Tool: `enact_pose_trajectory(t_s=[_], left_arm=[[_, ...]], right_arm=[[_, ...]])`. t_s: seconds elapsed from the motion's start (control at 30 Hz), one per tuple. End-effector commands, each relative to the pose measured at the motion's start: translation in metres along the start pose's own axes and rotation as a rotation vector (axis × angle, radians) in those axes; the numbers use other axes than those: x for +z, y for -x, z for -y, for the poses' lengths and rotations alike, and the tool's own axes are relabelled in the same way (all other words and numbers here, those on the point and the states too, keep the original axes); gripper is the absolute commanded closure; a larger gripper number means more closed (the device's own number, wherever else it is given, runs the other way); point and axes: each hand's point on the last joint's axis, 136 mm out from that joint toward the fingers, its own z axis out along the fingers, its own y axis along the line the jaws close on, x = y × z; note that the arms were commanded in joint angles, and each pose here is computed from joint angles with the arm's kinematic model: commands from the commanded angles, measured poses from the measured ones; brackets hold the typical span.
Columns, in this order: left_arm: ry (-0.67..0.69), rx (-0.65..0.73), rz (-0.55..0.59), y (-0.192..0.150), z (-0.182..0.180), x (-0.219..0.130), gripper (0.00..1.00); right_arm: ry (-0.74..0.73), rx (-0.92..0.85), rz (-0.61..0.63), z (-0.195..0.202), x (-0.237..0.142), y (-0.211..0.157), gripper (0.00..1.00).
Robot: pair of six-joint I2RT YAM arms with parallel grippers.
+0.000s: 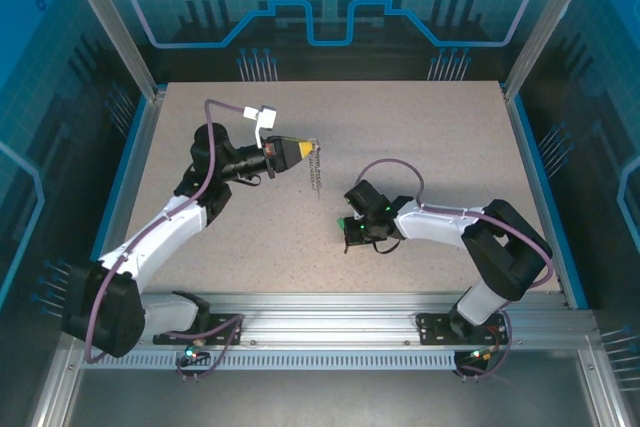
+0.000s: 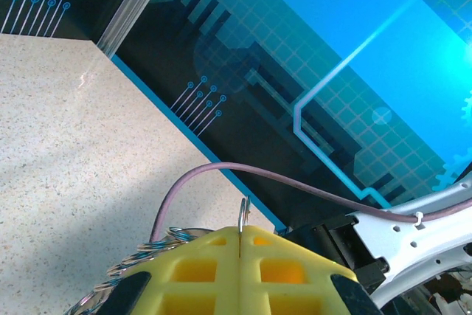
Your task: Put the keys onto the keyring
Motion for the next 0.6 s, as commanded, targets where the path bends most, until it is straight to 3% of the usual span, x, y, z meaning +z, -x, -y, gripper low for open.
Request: enact_pose_trajectory(t_s=[0.0, 0.4, 0.47, 0.57], left_arm=[[-0.017, 0.007, 0.008, 0.000, 0.002, 0.003, 1.00], [-0.016, 0.004, 0.006, -0.001, 0.000, 0.004, 1.00], [-0.018, 0.006, 0.008, 0.000, 0.001, 0.005, 1.00], [-0.020, 0.004, 0.005, -0.001, 0.001, 0.006, 1.00]], right_arm=[[0.020, 0.013, 0.027, -0.004, -0.005, 0.012, 1.00], [0.073, 0.046, 0.086, -0.004, -0.027, 0.024, 1.00], [0.069, 0.051, 0.077, -0.003, -0.026, 0.025, 0.81], [0.071, 0.056, 0.054, -0.004, -0.020, 0.022, 0.63]])
